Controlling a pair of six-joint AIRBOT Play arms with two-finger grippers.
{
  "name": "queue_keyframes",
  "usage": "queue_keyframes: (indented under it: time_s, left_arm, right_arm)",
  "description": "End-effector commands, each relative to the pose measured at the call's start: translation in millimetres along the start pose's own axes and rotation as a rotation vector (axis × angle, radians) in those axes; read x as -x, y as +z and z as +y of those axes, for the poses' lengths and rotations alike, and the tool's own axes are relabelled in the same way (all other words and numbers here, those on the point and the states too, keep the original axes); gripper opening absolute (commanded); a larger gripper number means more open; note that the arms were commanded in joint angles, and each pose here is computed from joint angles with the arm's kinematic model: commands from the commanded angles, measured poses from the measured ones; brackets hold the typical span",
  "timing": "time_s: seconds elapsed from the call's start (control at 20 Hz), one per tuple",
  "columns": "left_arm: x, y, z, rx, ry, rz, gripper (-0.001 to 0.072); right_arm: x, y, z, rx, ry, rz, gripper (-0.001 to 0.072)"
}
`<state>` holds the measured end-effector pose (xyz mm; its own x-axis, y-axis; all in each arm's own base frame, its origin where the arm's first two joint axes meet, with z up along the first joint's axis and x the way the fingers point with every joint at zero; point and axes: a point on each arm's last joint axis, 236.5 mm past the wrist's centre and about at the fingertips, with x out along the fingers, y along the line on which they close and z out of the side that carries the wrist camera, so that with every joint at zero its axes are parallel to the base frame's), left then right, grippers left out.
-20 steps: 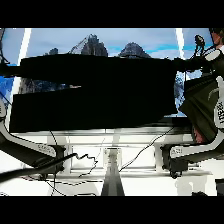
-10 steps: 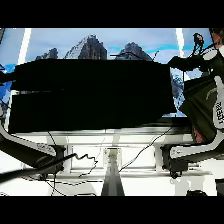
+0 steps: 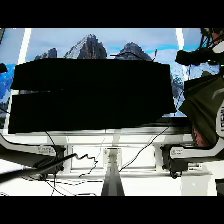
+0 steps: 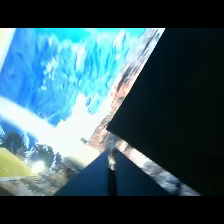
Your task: Fold the clothes and pants, and hang the long-sleeved shirts on hangers.
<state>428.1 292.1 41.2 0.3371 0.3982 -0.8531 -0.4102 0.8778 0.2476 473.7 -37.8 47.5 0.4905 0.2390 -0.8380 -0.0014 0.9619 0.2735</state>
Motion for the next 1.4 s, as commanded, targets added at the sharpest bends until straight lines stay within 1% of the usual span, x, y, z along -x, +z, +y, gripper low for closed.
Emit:
queue_keyframes:
  time_s: [0.0,0.05,0.1,0.2,0.25,0.4,0.5,0.55,0.6,0.65,0.7,0.8,0.85,0.95,1.0,1.1,1.25,1.35]
  left_arm:
    - [55,27,-35,0.108,-0.179,-0.125,0.0014]
    - [66,28,-48,0.107,-0.234,-0.134,0.0013]
    - [78,27,-63,0.063,-0.278,-0.136,0.0013]
    - [94,19,-85,-0.059,-0.313,-0.118,0.0013]
    - [99,15,-95,-0.100,-0.327,-0.108,0.0013]
    - [116,14,-135,-0.125,-0.422,-0.116,0.0013]
    - [122,14,-156,-0.154,-0.456,-0.121,0.0013]
    - [124,14,-161,-0.164,-0.462,-0.122,0.0013]
    - [125,13,-165,-0.171,-0.466,-0.120,0.0013]
    - [126,11,-165,-0.172,-0.469,-0.113,0.0013]
    - [127,7,-165,-0.177,-0.471,-0.098,0.0013]
    - [133,5,-162,-0.177,-0.469,-0.097,0.0012]
    - [135,5,-157,-0.161,-0.451,-0.100,0.0011]
    - [136,-3,-139,-0.168,-0.380,-0.070,0.0011]
    - [137,-7,-133,-0.179,-0.357,-0.054,0.0011]
    - [141,-16,-128,-0.187,-0.347,-0.022,0.0011]
    - [150,-27,-125,-0.173,-0.346,-0.012,0.0011]
    - [151,-40,-111,-0.171,-0.294,0.002,0.0011]
  right_arm:
    - [58,-32,-3,-0.018,-0.108,0.112,0.0012]
    - [77,-48,-6,-0.033,-0.151,0.156,0.0011]
    - [94,-62,-6,-0.022,-0.178,0.179,0.0011]
    - [119,-90,-1,-0.012,-0.211,0.158,0.0011]
    - [126,-114,0,-0.014,-0.225,0.161,0.0011]
    - [124,-202,0,-0.152,-0.266,0.179,0.0012]
    - [112,-245,0,-0.319,-0.280,0.141,0.0017]
    - [106,-260,-1,-0.409,-0.287,0.117,0.0095]
    - [97,-273,-3,-0.508,-0.292,0.093,0.0309]
    - [88,-285,-5,-0.592,-0.295,0.086,0.0433]
    - [78,-297,-6,-0.654,-0.296,0.098,0.0450]
    - [58,-310,-5,-0.718,-0.277,0.111,0.0451]
    - [45,-308,-3,-0.748,-0.243,0.088,0.0451]
    - [27,-294,-2,-0.817,-0.188,0.018,0.0450]
    - [19,-290,-6,-0.863,-0.187,-0.010,0.0450]
    - [7,-287,-15,-0.932,-0.197,-0.035,0.0451]
    - [-9,-263,-27,-0.969,-0.181,-0.123,0.0451]
    - [-17,-245,-34,-1.041,-0.148,-0.202,0.0451]
